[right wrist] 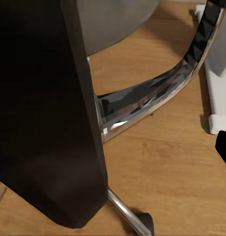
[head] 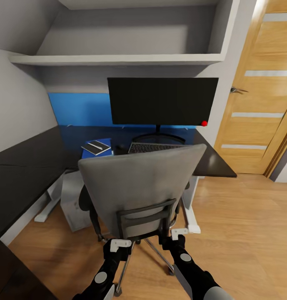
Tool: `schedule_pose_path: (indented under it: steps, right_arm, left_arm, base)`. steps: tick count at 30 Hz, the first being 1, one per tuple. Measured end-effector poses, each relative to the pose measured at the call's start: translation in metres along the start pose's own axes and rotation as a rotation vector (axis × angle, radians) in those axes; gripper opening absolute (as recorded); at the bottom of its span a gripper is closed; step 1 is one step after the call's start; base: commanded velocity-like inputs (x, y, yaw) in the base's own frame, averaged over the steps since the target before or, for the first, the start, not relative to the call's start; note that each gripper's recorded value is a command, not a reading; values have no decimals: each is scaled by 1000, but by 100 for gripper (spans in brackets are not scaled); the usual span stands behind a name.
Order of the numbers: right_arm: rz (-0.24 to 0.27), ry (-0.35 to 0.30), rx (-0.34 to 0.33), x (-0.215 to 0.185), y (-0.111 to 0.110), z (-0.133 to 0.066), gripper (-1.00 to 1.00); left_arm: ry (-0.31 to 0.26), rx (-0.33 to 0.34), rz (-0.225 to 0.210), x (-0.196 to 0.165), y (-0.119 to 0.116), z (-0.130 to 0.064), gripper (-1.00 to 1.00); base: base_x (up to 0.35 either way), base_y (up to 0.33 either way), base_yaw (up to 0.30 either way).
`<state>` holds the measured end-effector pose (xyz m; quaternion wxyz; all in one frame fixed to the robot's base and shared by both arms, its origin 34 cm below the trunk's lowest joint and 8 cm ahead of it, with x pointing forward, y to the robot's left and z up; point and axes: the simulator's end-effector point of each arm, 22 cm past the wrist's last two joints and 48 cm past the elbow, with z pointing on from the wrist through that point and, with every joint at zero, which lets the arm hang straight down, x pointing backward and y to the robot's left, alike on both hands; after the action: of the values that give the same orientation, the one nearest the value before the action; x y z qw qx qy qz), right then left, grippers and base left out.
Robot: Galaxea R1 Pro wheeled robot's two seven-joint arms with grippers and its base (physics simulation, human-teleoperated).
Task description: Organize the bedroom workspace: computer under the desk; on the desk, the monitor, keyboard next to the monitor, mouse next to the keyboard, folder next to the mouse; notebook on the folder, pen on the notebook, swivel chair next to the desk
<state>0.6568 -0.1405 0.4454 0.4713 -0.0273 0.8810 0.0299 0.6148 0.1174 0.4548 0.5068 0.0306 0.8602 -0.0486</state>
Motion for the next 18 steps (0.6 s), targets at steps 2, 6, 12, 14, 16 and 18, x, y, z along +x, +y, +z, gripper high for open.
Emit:
schedule_pose_path:
  steps: [2,6,12,14,16,18]
  right_arm:
    - [1,2,1,1,0,0,100]
    - [2,2,2,1,-1,0,100]
    - [2,3,3,2,-1,1,100]
    - [2,3,3,1,-1,1,100]
    - [2,3,3,2,-1,1,100]
    - [2,2,3,1,-1,1,100]
  left_arm:
    - [-1,1,-1,0,0,0,100]
    - [-1,-1,-1,0,1,1,100]
    - [-1,0,-1,0,0,1,100]
    - [0,0,-1,0,0,1,100]
    - [0,0,-1,0,0,1,100]
    - [0,0,-1,0,0,1,100]
  base:
    - [90,0,0]
    - [-130,0,0]
    - [-300,-9,0]
    - [-329,-70,0]
    - [-333,-101,0]
    - [-335,-118,0]
